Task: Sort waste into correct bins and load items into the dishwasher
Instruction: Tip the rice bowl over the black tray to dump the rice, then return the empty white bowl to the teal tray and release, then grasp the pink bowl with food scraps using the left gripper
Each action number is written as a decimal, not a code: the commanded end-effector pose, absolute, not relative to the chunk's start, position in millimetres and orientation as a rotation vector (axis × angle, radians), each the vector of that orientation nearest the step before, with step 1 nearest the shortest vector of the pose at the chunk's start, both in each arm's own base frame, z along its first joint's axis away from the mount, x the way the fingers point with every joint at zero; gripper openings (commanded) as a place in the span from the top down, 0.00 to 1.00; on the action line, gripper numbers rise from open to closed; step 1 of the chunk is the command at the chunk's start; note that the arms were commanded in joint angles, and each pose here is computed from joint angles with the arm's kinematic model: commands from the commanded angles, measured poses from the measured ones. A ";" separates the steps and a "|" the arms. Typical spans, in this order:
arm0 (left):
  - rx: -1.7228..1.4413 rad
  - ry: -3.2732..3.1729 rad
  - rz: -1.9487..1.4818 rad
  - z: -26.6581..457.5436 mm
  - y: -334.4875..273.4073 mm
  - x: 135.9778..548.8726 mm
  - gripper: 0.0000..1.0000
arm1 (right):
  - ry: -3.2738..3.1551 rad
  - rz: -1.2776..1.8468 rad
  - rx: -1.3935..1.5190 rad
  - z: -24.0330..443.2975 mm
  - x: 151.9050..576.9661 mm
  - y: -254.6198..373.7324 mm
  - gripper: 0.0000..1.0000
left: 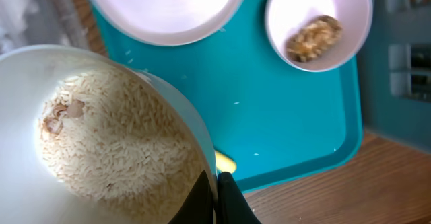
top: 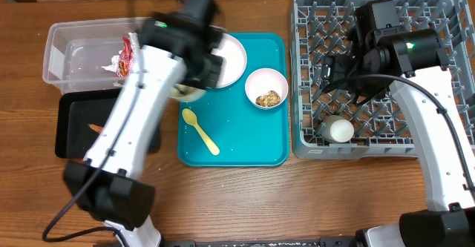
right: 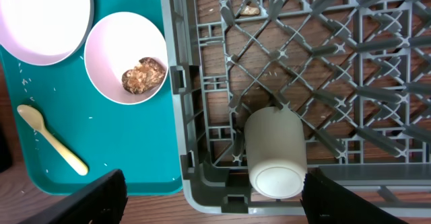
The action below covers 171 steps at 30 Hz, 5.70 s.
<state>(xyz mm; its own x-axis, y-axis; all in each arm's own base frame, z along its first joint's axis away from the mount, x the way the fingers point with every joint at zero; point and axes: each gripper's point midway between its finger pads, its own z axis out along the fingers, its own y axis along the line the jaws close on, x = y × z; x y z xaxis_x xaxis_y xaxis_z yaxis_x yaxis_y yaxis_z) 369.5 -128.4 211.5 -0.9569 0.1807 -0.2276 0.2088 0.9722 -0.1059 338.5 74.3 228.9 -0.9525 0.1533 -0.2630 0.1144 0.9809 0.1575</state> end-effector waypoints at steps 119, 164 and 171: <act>1.794 2.359 -0.098 36.6 -275.1 367.4 0.39 | 2.843 0.157 0.200 233.6 337.3 66.9 0.14; -0.128 2.911 -0.322 253.8 15.5 379.5 0.95 | 2.845 0.136 0.204 233.2 336.7 64.4 0.13; -0.050 2.737 -0.895 226.3 16.5 361.4 0.96 | 2.850 0.135 0.205 232.8 335.6 64.1 0.13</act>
<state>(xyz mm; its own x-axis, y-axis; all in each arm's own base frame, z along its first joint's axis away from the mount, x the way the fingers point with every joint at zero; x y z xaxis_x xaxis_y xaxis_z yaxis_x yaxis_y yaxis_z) 368.4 34.6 221.5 -0.9785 -0.1448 -0.1470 -0.0870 0.9355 -0.3424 332.8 67.0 226.5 -0.9570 0.1527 -0.2468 0.1274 0.9851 0.1158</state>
